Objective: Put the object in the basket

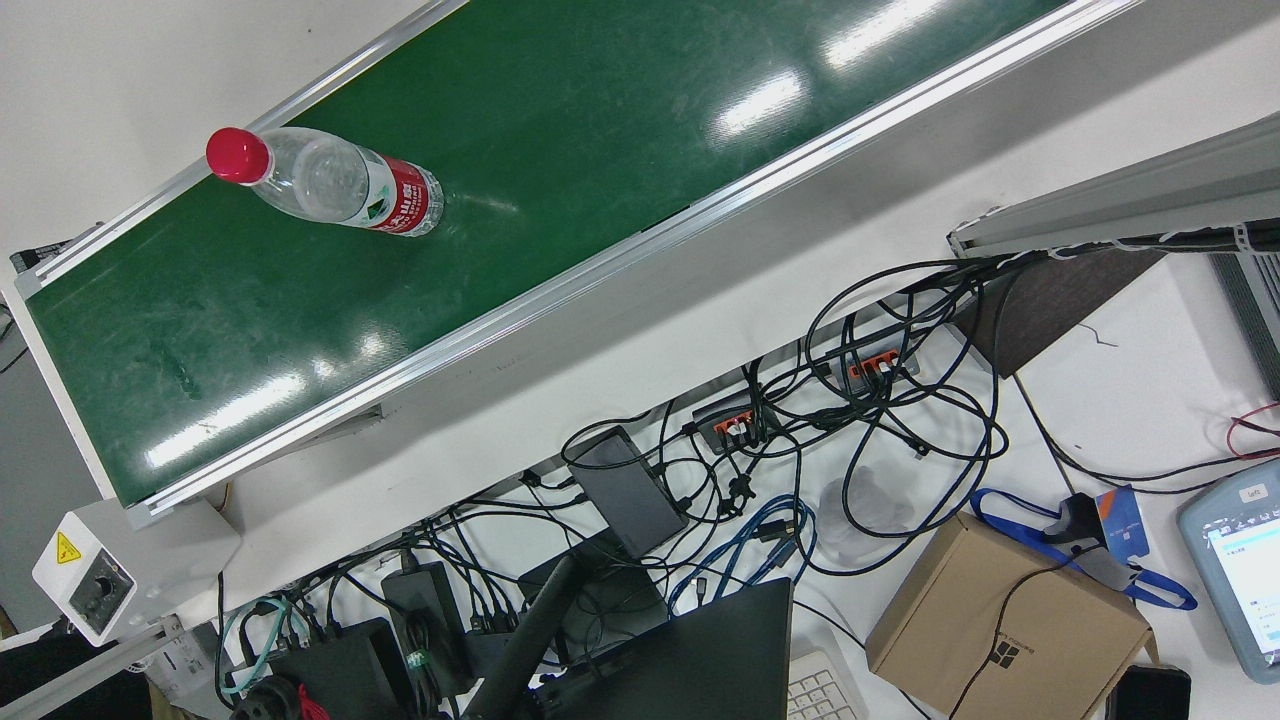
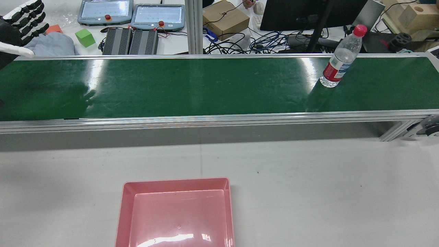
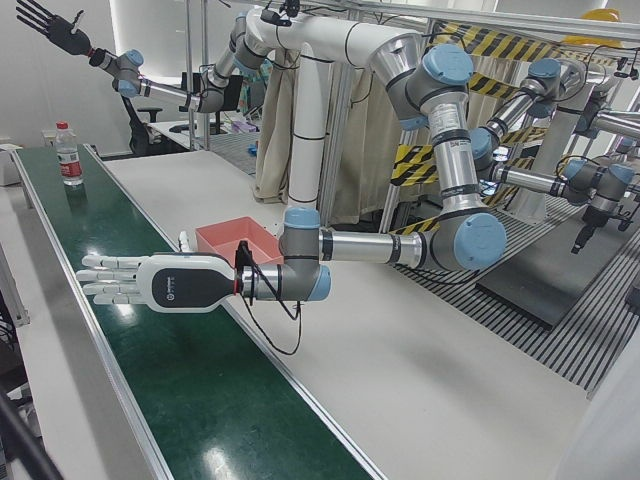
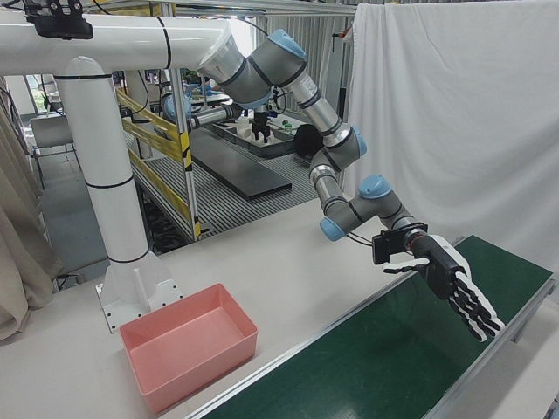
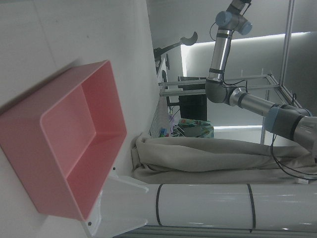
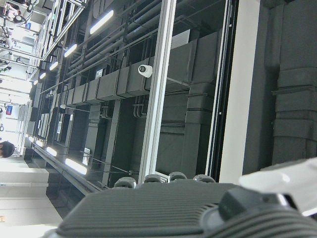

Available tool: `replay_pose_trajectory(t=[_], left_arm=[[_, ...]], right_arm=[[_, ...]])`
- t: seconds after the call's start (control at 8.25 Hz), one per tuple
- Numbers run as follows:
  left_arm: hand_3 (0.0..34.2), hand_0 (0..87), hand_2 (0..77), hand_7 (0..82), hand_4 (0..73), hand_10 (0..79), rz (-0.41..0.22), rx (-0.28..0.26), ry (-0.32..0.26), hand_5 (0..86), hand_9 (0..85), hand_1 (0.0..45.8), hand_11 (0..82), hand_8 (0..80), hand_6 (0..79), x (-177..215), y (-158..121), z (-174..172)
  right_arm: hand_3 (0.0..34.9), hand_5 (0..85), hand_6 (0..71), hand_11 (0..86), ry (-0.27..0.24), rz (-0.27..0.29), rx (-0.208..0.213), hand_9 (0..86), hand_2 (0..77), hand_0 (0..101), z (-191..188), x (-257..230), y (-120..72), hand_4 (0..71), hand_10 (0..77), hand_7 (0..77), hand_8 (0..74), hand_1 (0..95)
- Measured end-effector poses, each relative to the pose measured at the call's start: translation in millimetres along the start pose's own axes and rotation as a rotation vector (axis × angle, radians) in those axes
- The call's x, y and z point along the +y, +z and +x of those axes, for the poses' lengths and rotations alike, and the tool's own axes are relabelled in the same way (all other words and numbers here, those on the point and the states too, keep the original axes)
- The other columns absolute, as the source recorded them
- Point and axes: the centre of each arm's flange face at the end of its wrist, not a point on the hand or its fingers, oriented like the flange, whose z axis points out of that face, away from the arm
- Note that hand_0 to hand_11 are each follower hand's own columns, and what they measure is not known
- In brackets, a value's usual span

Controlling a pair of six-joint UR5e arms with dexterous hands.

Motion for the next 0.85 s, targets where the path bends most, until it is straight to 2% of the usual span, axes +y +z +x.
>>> replay_pose_trajectory(t=[0.85], left_arm=[[0.0,58.3,0.5,0.0,3.3,3.3,0.006,-0.021,-0.001,8.7,3.3,19.1,8.2,2.2,2.7,-2.2,0.7,-14.2]], right_arm=[[0.1,0.0,0.0,0.0,0.0,-0.005,-0.001,0.0,1.1,0,-0.7,2.1,1.3,0.5,0.5,0.5,0.0,0.0]])
